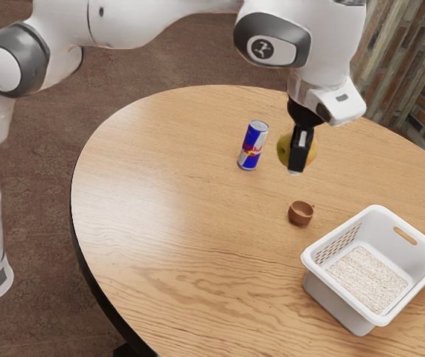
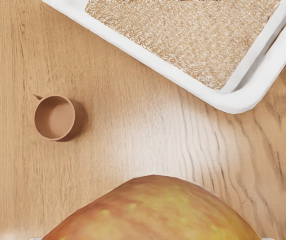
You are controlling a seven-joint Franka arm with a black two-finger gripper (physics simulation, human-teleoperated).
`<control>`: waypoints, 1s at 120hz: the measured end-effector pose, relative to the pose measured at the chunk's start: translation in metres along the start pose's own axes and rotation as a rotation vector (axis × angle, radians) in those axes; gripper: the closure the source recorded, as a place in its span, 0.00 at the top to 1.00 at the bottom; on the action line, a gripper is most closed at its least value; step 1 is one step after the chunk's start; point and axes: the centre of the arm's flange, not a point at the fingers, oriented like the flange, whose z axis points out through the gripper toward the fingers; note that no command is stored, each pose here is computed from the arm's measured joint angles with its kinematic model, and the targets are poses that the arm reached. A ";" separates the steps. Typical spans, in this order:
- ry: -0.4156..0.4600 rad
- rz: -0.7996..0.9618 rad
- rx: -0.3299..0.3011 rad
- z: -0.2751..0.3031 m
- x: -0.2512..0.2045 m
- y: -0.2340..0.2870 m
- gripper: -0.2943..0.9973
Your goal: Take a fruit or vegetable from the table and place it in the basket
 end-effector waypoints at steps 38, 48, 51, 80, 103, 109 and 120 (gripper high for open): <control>0.257 0.002 0.003 0.033 0.039 0.014 0.57; 0.333 0.027 -0.012 0.032 0.049 0.041 0.57; 0.348 0.032 -0.018 0.033 0.052 0.047 0.57; 0.334 -0.014 -0.114 0.124 0.084 0.048 0.57; 0.408 -0.026 -0.081 0.161 0.101 0.037 0.57; 0.429 -0.030 -0.075 0.165 0.103 0.034 0.57; 0.455 -0.020 -0.074 0.159 0.106 0.047 0.57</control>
